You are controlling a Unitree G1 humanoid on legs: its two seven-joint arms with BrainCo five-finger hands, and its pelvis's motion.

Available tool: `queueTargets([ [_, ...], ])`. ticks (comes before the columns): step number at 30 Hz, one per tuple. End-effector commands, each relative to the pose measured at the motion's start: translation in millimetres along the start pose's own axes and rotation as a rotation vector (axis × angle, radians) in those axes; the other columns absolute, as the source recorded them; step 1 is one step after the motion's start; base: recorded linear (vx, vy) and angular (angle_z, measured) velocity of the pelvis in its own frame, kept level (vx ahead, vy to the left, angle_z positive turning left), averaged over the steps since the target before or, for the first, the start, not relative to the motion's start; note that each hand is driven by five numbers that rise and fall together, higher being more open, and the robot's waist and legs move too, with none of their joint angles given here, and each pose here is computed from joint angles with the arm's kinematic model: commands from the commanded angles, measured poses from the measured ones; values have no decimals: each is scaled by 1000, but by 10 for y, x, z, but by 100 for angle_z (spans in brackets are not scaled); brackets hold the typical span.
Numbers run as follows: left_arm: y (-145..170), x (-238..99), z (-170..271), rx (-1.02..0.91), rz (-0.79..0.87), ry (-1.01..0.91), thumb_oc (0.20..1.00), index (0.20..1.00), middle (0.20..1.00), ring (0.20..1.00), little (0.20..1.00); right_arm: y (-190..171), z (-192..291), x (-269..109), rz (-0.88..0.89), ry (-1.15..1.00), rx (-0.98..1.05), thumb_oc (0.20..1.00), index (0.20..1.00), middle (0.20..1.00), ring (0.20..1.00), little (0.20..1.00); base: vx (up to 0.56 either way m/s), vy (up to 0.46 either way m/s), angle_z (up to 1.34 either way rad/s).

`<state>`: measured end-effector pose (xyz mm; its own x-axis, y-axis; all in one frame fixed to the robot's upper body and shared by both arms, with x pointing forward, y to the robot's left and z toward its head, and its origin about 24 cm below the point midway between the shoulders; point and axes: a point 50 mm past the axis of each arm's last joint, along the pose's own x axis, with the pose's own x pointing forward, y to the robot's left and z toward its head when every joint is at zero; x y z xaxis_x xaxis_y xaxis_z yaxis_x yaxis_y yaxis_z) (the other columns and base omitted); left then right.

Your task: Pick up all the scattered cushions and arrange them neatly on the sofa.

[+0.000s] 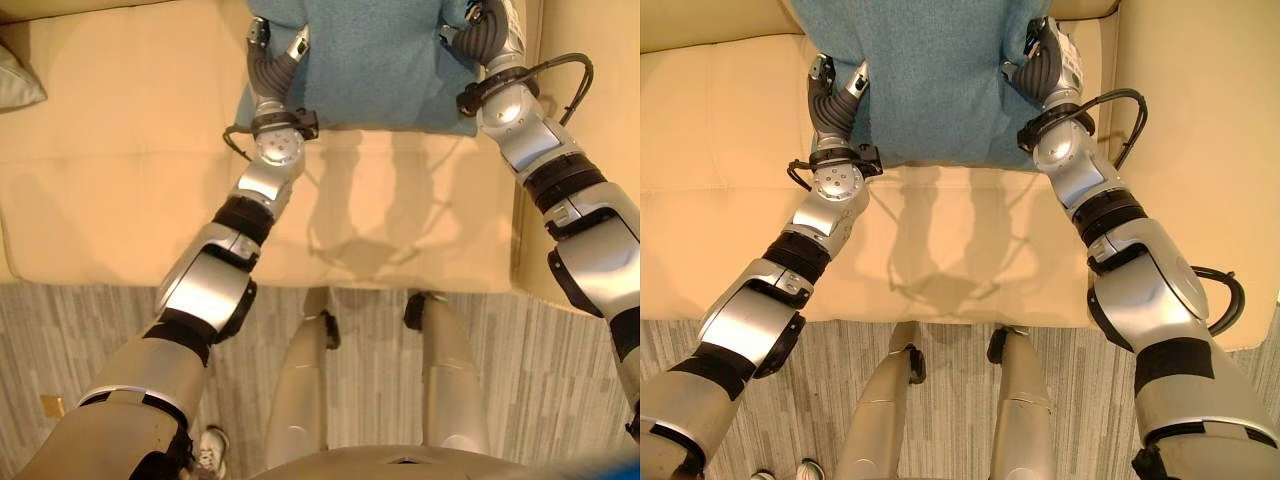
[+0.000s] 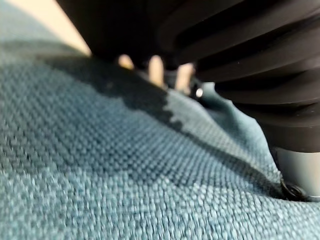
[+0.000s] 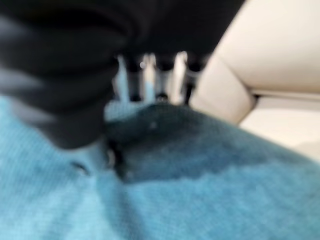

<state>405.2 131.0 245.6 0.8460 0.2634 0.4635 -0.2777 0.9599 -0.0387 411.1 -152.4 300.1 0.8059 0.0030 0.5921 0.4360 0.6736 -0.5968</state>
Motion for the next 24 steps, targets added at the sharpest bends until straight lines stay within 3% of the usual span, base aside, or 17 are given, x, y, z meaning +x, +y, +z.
queueTargets([
  [1,-383,52,595,-70,-170,-228,1000,1000,1000,1000,1000,-269,892,282,-85,-281,82,947,947,947,947,947,0,0,0],
  [2,-331,67,563,-61,-160,-221,1000,1000,1000,1000,1000,-272,870,279,-83,-278,72,1000,1000,1000,1000,1000,0,0,0],
  [13,426,259,361,-23,23,-163,1000,1000,1000,1000,1000,-311,701,249,-71,-247,52,1000,1000,1000,1000,1000,0,0,0],
  [24,1407,333,285,189,208,-139,1000,1000,1000,1000,1000,-626,419,229,-110,-206,38,1000,1000,1000,1000,1000,-3,0,1],
])
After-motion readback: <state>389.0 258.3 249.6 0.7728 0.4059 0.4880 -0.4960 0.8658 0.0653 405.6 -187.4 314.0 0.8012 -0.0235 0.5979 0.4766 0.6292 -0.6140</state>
